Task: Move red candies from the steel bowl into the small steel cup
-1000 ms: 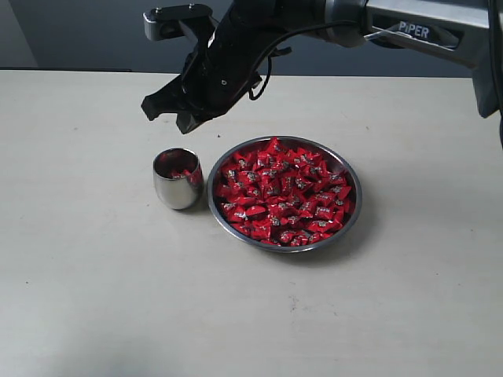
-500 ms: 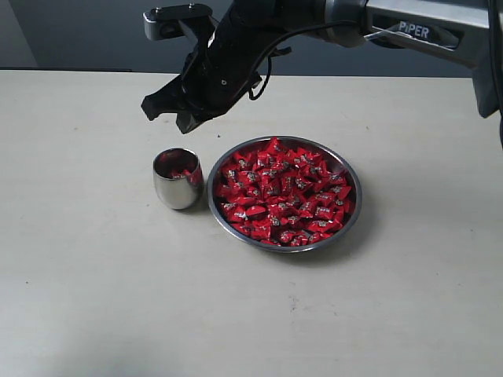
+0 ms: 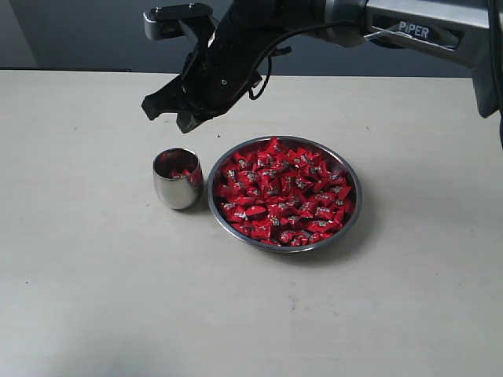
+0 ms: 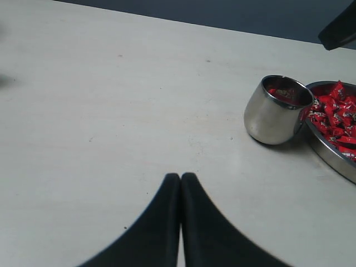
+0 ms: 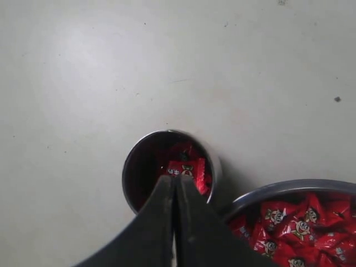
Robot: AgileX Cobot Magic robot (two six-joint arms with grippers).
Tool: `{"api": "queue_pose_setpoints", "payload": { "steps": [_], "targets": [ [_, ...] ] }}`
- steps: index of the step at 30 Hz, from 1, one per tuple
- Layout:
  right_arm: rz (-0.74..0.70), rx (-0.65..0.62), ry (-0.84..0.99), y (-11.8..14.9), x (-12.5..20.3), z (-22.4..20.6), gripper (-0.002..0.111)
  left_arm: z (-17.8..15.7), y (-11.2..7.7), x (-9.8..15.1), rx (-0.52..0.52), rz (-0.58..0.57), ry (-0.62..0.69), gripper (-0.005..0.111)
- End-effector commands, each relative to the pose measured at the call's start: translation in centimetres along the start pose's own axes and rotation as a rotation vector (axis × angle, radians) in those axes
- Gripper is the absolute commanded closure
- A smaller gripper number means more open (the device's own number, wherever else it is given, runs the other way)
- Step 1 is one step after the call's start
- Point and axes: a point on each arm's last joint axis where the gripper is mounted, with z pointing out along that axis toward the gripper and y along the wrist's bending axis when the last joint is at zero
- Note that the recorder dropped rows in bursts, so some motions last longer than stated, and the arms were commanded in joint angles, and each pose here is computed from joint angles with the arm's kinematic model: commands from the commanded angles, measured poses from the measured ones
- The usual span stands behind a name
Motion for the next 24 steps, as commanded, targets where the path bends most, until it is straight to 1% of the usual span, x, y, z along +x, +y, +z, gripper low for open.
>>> {"api": "queue_pose_setpoints", "payload": {
  "steps": [1, 24],
  "targets": [
    [-0.02, 0.019, -0.019, -0.1, -0.29, -0.47, 0.109, 0.0, 0.02, 0.02, -0.002, -0.002, -0.004, 0.106],
    [-0.038, 0.041, -0.015, -0.3, -0.26, -0.48, 0.109, 0.0, 0.02, 0.02, -0.002, -0.002, -0.004, 0.106]
  ]
}}
